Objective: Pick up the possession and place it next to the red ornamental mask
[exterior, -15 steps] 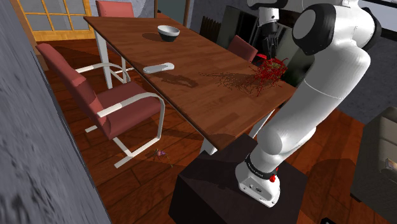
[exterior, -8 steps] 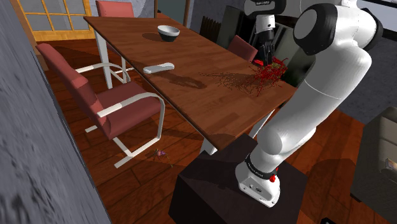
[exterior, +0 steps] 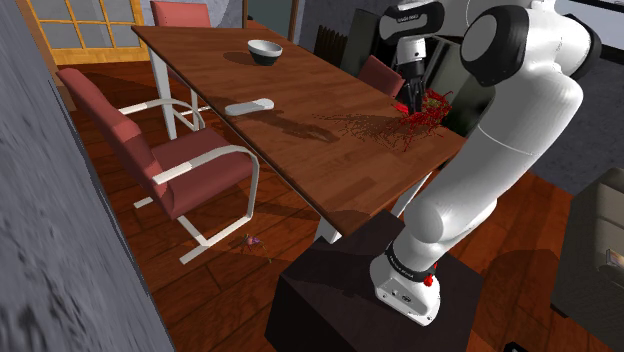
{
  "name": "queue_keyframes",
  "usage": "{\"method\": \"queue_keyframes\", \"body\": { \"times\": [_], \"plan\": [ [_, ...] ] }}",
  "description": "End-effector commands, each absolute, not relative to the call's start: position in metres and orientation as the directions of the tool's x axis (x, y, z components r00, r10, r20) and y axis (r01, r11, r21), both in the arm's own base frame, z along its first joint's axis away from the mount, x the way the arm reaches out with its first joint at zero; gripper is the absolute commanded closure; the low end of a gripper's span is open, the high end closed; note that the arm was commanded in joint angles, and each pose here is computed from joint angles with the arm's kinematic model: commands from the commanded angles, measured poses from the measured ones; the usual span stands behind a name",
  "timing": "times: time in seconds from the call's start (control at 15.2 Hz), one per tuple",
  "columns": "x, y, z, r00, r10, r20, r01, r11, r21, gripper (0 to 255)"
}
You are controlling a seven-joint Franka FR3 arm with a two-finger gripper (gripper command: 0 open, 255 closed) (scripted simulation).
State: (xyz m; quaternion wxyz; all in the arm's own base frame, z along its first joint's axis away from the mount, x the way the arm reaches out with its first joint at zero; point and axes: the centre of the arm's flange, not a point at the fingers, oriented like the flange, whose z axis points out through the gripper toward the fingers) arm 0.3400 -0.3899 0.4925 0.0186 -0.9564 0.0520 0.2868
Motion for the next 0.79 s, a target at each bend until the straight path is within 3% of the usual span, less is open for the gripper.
{"method": "queue_keyframes", "body": {
  "times": [0.0,0.73],
  "plan": [
    [0.34,-0.389,0.482,0.83,-0.089,-0.55,-0.11,-0.994,-0.006,255],
    [0.34,-0.389,0.423,0.83,-0.089,-0.55,-0.11,-0.994,-0.006,255]
  ]
}}
